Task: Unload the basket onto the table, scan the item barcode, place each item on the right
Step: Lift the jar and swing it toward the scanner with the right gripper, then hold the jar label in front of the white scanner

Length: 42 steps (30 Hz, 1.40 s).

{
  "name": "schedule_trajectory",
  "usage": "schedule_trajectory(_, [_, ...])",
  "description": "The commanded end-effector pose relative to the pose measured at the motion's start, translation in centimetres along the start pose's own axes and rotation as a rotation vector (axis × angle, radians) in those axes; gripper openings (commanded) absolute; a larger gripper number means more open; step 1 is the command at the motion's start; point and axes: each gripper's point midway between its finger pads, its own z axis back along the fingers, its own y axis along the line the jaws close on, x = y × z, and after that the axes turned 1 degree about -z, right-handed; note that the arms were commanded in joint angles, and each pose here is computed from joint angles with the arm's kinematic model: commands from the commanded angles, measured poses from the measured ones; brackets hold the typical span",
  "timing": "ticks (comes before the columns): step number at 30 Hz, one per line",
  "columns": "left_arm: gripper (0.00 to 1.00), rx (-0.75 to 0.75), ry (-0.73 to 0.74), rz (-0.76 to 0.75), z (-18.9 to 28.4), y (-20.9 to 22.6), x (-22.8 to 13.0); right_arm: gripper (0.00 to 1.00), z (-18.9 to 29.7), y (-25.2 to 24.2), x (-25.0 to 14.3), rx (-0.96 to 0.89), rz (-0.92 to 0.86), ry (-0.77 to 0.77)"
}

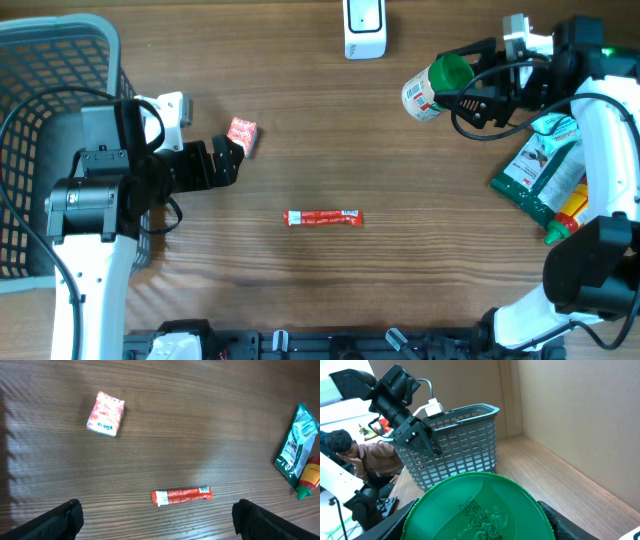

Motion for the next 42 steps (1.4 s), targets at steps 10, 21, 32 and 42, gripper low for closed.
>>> schedule_trajectory(10, [1.00,-0.017,-0.008,-0.026,0.2,-0.4,0.2,0.04,-0.5,2.1,2.7,0.039,0.059,-0.059])
schedule_trajectory(21, [1.00,-0.017,-0.008,-0.026,0.2,-0.4,0.2,0.04,-5.1,6.3,3.6,0.222,0.158,-0.013])
schedule_trajectory(32, [1.00,-0.017,-0.008,-0.026,0.2,-0.4,0.2,0.04,-5.1,-3.2,3.6,-0.370,-0.024,0.091])
schedule_trajectory(42, [1.00,-0.017,-0.008,-0.027,0.2,-0.4,0.2,0.04,-8.2,-10.4,-1.8,-0.829,0.209,0.424])
